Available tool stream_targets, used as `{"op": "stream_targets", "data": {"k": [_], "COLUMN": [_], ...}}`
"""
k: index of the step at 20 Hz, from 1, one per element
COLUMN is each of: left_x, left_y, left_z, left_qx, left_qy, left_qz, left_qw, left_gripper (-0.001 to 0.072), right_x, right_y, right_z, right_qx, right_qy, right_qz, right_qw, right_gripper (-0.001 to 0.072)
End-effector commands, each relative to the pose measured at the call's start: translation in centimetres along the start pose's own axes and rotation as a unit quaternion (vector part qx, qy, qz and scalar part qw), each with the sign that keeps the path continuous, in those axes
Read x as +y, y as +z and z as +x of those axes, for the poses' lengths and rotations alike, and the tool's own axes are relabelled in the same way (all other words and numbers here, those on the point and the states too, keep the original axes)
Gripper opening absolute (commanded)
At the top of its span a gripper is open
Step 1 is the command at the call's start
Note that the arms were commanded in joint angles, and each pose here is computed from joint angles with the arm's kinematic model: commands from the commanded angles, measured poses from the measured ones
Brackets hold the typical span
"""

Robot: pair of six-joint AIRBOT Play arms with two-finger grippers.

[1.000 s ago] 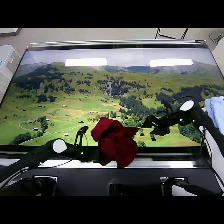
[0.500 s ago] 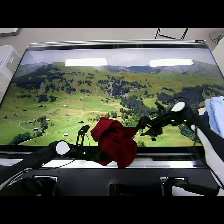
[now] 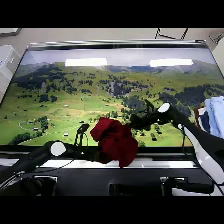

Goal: Fold the clothes and pants, and hang the long-sleeved shirts on hangers.

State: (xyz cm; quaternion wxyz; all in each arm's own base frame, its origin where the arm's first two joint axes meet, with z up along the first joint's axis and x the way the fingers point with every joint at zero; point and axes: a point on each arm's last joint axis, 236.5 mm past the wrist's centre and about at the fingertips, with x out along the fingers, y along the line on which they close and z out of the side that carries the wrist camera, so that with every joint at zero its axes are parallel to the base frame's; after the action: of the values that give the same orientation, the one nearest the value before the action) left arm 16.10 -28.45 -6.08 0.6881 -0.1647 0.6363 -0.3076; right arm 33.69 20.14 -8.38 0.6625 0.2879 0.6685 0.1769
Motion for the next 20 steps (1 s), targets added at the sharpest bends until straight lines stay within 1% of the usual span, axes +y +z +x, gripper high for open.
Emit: {"op": "stream_targets", "data": {"k": [1,3,5,6,8,10,11,12,14,15,18,20], "left_x": [-0.3,-1.7,-3.5,-4.6,-7.6,-11.1,-12.4,-13.6,-15.8,-16.3,-16.5,-17.6], "left_y": [2.4,5.8,9.9,11.9,14.8,15.7,15.5,15.3,14.9,14.9,15.2,15.4], "left_z": [-3.9,-9.5,-17.6,-22.2,-32.3,-41.0,-44.0,-46.4,-49.5,-50.2,-51.8,-54.6], "left_qx": [-0.024,-0.067,-0.148,-0.201,-0.329,-0.438,-0.477,-0.509,-0.556,-0.570,-0.596,-0.642], "left_qy": [0.041,0.071,0.118,0.138,0.154,0.144,0.135,0.125,0.104,0.099,0.103,0.099], "left_qz": [0.059,0.111,0.163,0.172,0.171,0.177,0.175,0.174,0.186,0.190,0.194,0.204], "left_qw": [0.997,0.989,0.968,0.955,0.916,0.869,0.851,0.834,0.803,0.793,0.772,0.732], "left_gripper": [0.0021,0.0021,0.0021,0.0021,0.0021,0.0021,0.0022,0.0021,0.0022,0.0021,0.0022,0.0022], "right_x": [2.6,5.2,8.7,10.3,13.2,15.4,16.2,16.7,17.7,18.1,18.1,17.7], "right_y": [3.5,7.7,11.4,12.3,11.0,7.2,5.0,2.9,-0.7,-2.2,-4.8,-5.7], "right_z": [-4.1,-11.0,-21.6,-27.9,-38.8,-46.6,-49.1,-50.6,-52.4,-53.2,-55.3,-56.5], "right_qx": [-0.059,-0.152,-0.286,-0.357,-0.471,-0.548,-0.576,-0.592,-0.611,-0.620,-0.647,-0.662], "right_qy": [-0.029,-0.067,-0.090,-0.096,-0.100,-0.107,-0.109,-0.112,-0.110,-0.108,-0.127,-0.146], "right_qz": [-0.098,-0.153,-0.176,-0.177,-0.189,-0.209,-0.216,-0.223,-0.234,-0.239,-0.244,-0.243], "right_qw": [0.993,0.974,0.938,0.912,0.856,0.803,0.781,0.766,0.748,0.739,0.711,0.694], "right_gripper": [0.0033,0.0033,0.0034,0.0034,0.0034,0.0035,0.0035,0.0035,0.0035,0.0035,0.0035,0.0035]}}
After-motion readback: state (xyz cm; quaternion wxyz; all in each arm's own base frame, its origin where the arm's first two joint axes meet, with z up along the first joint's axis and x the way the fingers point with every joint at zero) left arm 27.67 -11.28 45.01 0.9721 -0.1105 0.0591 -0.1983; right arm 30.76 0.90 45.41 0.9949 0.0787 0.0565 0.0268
